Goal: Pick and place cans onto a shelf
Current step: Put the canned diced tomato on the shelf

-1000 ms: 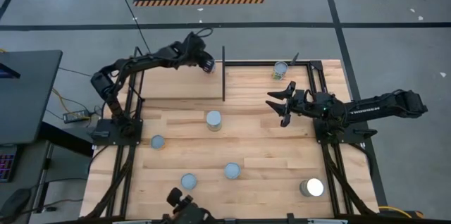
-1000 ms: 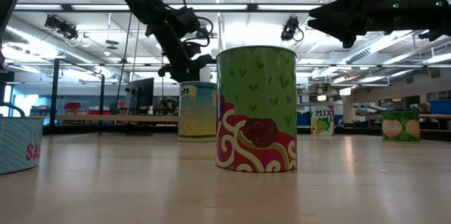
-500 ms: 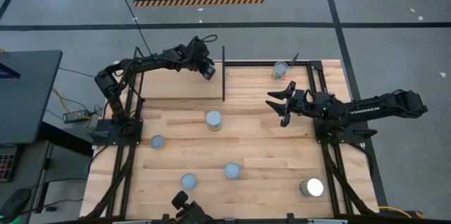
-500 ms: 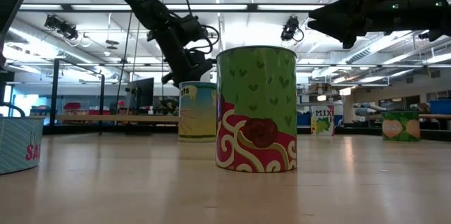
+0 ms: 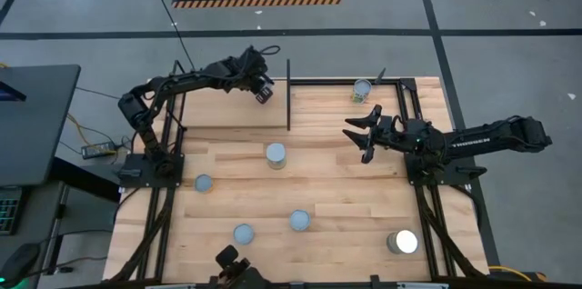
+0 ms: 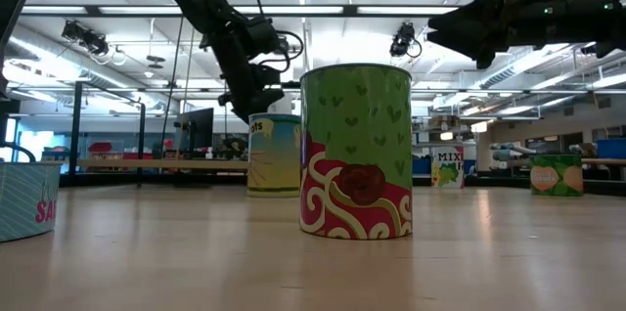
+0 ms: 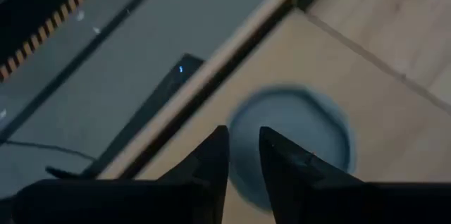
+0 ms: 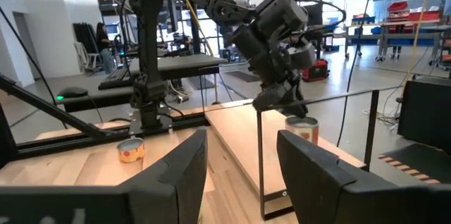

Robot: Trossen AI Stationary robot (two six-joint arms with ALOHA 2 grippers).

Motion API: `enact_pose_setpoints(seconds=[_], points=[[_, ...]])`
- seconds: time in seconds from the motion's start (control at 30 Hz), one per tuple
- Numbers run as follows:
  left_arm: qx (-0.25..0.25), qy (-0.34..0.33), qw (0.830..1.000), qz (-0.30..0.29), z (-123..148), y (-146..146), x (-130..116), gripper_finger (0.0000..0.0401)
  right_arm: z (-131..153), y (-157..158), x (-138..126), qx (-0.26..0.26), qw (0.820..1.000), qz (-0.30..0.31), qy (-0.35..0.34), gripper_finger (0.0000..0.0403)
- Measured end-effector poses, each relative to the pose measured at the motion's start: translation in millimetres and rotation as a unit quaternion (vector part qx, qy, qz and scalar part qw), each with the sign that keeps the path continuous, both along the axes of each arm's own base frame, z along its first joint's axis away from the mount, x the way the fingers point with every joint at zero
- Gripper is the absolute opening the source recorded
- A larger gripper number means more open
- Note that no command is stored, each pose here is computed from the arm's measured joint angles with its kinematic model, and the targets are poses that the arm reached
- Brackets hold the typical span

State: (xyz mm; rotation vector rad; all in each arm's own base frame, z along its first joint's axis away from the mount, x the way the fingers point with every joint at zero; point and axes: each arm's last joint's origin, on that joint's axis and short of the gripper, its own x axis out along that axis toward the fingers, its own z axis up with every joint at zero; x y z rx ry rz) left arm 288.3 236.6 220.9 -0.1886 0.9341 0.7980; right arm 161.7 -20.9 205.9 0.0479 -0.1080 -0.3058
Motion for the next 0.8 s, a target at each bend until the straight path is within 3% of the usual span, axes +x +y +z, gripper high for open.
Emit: enact_pose_setpoints(seconds=[0.2,0.5,0.8], points=[[0.016,-0.031,0.999,0.0,4.0,0.5,6.0,0.0087,0.0,0.0,0.0,0.0,1.0,0.0,0.0,0.0181],[-0.04,-0.001,0.999,0.034,-4.0,-5.9,-2.0,0.0087,-0.5,0.0,0.0,0.0,1.0,0.0,0.003,0.0181],[-0.018,-0.033,0.999,0.028,0.1,-4.0,4.6,0.0087,-0.5,0.0,0.0,0.0,1.0,0.0,0.003,0.0181]])
